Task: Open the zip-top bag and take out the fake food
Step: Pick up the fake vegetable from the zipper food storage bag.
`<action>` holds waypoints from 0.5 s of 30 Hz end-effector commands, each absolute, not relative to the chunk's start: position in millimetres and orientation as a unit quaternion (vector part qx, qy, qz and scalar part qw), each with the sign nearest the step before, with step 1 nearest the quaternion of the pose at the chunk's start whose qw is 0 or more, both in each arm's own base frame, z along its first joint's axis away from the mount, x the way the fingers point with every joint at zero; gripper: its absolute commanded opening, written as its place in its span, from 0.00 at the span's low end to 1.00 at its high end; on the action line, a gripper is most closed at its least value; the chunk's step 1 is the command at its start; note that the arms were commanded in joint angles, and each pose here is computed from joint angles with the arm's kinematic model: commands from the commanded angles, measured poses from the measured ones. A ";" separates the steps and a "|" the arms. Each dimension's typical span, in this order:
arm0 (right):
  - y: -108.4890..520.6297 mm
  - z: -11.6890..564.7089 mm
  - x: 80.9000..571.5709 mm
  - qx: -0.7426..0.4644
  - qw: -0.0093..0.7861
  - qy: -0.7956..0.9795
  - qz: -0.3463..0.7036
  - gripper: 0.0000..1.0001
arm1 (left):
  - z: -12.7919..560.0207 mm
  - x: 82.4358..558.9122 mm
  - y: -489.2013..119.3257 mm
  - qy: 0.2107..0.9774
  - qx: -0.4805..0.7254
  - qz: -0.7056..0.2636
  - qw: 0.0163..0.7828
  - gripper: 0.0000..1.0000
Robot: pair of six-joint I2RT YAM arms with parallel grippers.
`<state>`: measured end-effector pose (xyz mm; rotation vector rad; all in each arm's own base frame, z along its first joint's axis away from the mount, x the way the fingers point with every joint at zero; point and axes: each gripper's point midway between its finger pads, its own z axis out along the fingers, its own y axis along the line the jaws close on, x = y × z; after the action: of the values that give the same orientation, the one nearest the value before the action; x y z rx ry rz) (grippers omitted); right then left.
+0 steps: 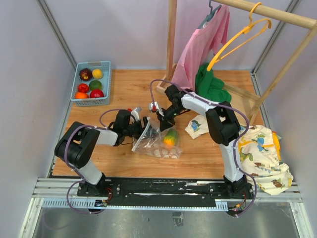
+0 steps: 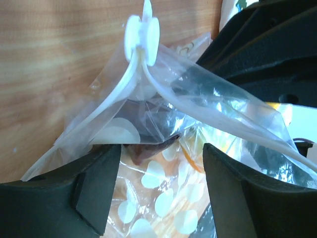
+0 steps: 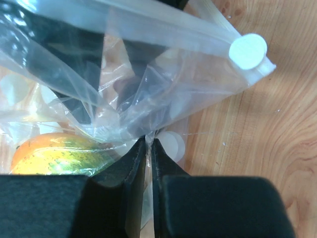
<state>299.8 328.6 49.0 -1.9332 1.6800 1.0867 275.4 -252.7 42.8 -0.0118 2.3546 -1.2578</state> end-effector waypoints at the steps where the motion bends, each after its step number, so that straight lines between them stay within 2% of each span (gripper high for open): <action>1: 330.9 33.8 298.1 -0.689 0.165 0.596 0.378 0.08 | 44.4 262.7 -242.4 0.857 -0.004 -0.462 0.226 0.68; 7: 334.4 35.3 298.8 -0.684 0.162 0.597 0.385 0.04 | 38.2 259.3 -237.5 0.869 0.006 -0.445 0.217 0.47; 12: 337.2 37.4 296.1 -0.682 0.161 0.595 0.393 0.03 | 35.3 260.0 -238.1 0.871 0.009 -0.442 0.213 0.47; 15: 340.5 38.6 291.4 -0.682 0.159 0.592 0.399 0.03 | 33.2 262.3 -238.8 0.873 0.007 -0.440 0.211 0.54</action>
<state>299.7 330.2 38.6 -1.9353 1.7056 1.0973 257.5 -237.1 31.9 -0.0103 2.4278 -1.2227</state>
